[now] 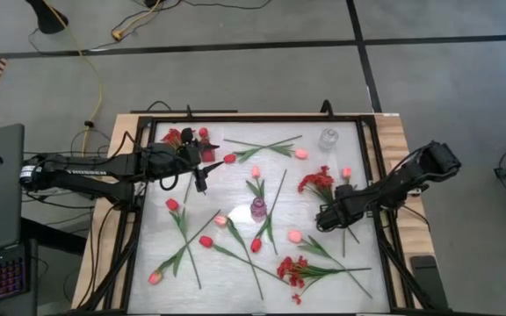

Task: Sort flowers into vase by color
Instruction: Put the pink flower into the transparent vase

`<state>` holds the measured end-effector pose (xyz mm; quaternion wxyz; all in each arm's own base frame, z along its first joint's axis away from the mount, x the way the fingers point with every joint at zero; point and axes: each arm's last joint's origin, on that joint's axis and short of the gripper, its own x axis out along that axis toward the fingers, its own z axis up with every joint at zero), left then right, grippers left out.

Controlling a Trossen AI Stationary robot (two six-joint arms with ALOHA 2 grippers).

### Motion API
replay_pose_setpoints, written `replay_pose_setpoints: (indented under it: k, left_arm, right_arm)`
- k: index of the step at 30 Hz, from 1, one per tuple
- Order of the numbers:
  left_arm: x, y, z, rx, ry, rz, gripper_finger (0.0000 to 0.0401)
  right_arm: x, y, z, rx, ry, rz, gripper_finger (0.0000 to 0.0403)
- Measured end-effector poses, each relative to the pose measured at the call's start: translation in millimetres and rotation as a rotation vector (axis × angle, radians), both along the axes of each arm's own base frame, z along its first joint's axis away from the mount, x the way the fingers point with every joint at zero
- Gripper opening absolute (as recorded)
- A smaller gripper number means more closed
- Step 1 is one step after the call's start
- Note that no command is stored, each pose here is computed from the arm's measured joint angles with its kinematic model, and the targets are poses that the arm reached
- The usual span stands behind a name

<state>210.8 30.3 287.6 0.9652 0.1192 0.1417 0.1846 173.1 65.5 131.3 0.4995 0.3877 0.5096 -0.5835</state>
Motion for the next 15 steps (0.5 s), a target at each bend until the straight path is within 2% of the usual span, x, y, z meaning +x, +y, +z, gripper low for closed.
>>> replay_pose_setpoints:
  k: [11, 15]
  left_arm:
    - [-0.1, 0.0, -0.3, -0.004, 0.001, 0.001, 0.0218]
    - [-0.4, 0.0, -1.7, -0.006, 0.017, 0.001, 0.0218]
  right_arm:
    - [-1.3, -2.6, 13.8, -0.07, -0.091, -0.042, 0.0027]
    - [0.6, -3.3, 30.2, -0.114, -0.11, -0.041, 0.0024]
